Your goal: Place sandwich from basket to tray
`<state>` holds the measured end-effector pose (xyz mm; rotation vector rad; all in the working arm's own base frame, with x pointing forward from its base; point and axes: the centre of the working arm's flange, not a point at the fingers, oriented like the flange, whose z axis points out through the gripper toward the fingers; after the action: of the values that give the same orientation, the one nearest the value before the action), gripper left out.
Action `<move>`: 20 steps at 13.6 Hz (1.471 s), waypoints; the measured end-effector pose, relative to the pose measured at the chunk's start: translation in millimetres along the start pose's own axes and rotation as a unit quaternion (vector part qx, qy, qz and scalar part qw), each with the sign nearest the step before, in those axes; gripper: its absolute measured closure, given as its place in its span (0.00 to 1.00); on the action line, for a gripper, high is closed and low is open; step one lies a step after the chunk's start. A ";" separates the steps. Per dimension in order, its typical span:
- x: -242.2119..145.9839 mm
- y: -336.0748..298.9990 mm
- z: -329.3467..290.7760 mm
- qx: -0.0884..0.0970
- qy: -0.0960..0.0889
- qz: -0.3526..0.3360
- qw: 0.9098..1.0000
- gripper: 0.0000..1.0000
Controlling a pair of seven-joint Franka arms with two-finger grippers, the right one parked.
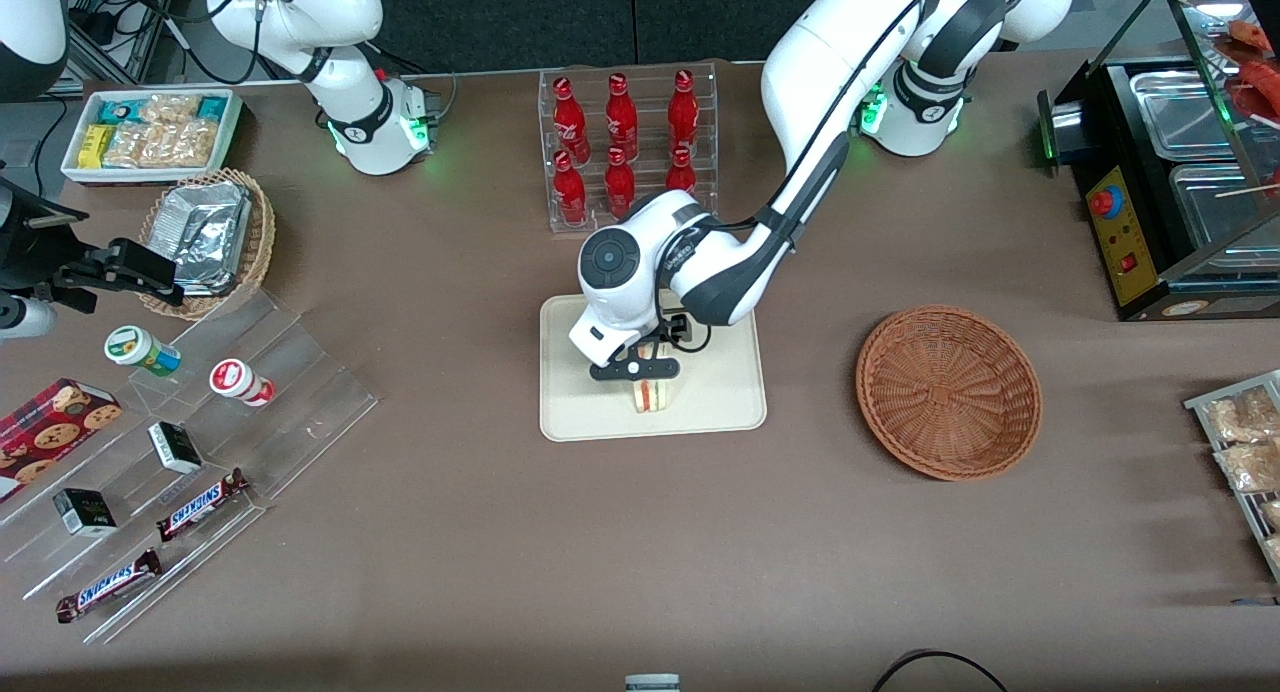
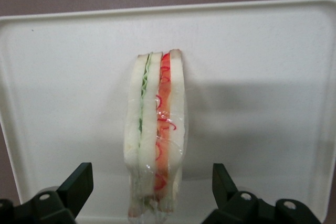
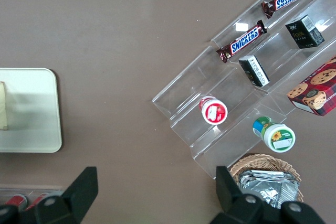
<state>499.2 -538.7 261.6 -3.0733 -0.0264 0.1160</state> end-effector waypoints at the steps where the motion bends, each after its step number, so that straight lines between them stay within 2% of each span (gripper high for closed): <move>1: 1.0 -0.4 -6.6 -0.001 0.002 -0.001 1.000 0.00; 9: 20.0 -31.9 -67.6 0.002 0.012 -0.026 1.000 0.00; 15: 68.9 -122.1 -118.9 0.020 -0.004 -0.084 0.996 0.00; 20: 104.8 -226.1 -173.6 0.007 -0.008 -0.069 0.998 0.00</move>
<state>613.6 -322.4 441.6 -3.0444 -0.2361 0.1331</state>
